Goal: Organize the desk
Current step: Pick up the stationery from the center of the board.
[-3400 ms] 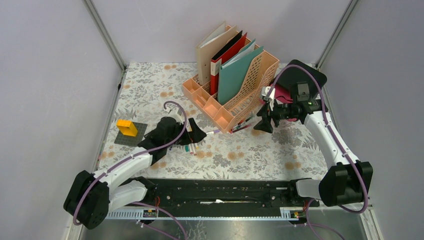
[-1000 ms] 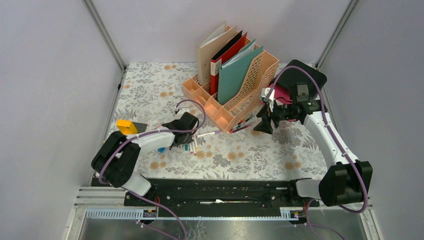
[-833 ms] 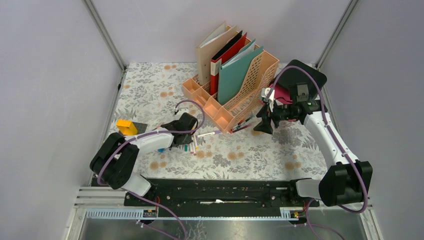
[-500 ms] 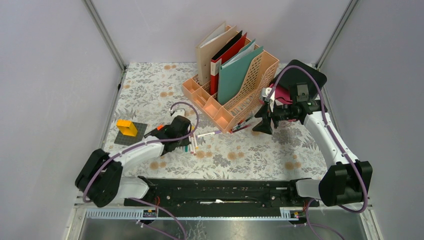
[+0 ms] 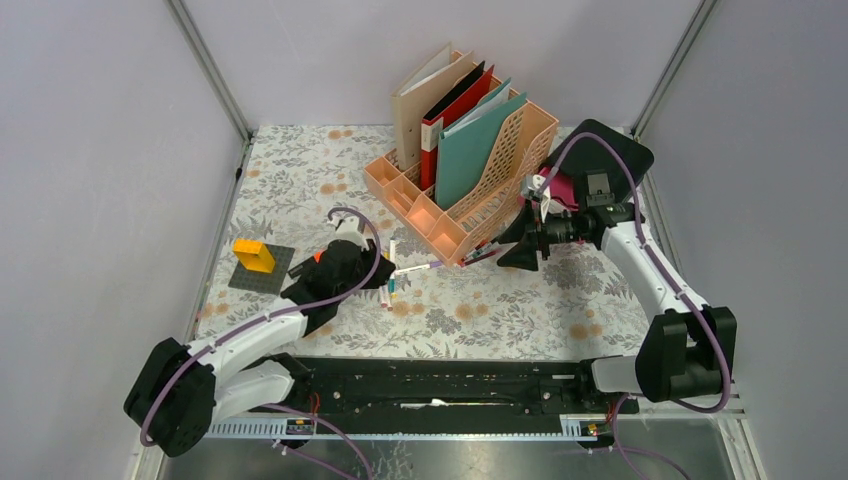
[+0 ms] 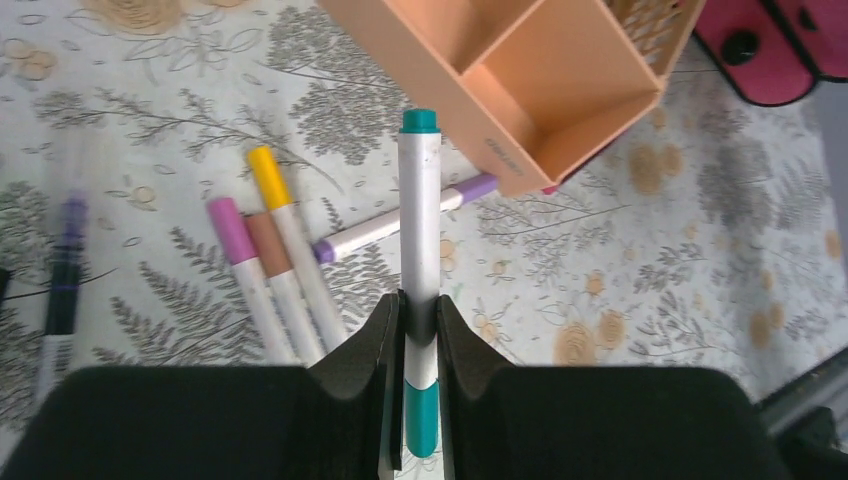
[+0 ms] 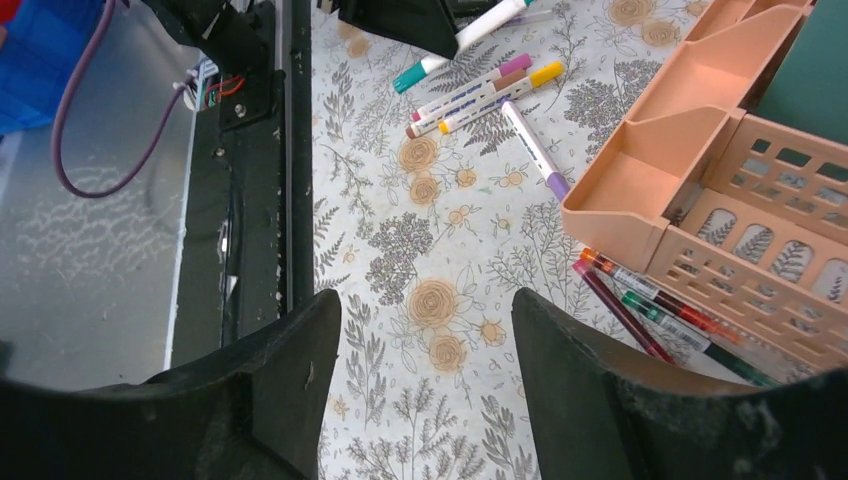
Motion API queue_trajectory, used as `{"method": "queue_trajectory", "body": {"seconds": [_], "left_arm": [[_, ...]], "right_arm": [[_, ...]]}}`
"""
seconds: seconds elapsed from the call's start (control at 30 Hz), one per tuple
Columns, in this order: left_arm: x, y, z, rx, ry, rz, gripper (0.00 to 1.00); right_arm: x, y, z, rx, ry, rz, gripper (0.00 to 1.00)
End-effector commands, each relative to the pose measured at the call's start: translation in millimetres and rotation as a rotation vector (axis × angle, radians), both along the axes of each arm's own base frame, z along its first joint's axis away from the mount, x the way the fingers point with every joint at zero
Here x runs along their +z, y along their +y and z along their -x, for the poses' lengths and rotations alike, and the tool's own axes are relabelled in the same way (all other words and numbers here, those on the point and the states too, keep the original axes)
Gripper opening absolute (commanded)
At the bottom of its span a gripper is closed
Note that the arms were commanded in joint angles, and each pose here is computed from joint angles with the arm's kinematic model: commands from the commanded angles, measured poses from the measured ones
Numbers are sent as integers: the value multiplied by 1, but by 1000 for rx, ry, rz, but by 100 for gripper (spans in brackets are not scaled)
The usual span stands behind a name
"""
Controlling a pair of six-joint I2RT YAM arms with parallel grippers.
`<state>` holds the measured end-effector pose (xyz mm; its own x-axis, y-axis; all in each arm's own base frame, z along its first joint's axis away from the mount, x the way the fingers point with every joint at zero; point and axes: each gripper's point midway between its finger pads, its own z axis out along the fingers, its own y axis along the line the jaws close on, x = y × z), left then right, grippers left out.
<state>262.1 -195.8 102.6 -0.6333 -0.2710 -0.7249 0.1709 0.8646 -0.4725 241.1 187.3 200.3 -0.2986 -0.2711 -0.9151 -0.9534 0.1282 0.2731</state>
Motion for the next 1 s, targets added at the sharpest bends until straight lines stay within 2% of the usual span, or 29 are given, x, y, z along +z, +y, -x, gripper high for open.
{"method": "queue_trajectory", "body": {"seconds": [0.0, 0.13, 0.4, 0.7, 0.97], "left_arm": [[36, -28, -1, -82, -109, 200, 0], [48, -39, 4, -124, -144, 307, 0], [83, -55, 8, -168, -224, 529, 0], [111, -88, 13, -200, -270, 642, 0], [124, -119, 16, -220, -295, 693, 0]], "right_arm": [[6, 15, -2, 3, 53, -75, 70], [-10, 27, -9, -44, 93, -39, 70], [-24, 59, 1, -11, 179, -58, 70], [-12, 78, -7, -80, 298, -184, 72], [-23, 88, -2, -68, 346, -164, 73]]}}
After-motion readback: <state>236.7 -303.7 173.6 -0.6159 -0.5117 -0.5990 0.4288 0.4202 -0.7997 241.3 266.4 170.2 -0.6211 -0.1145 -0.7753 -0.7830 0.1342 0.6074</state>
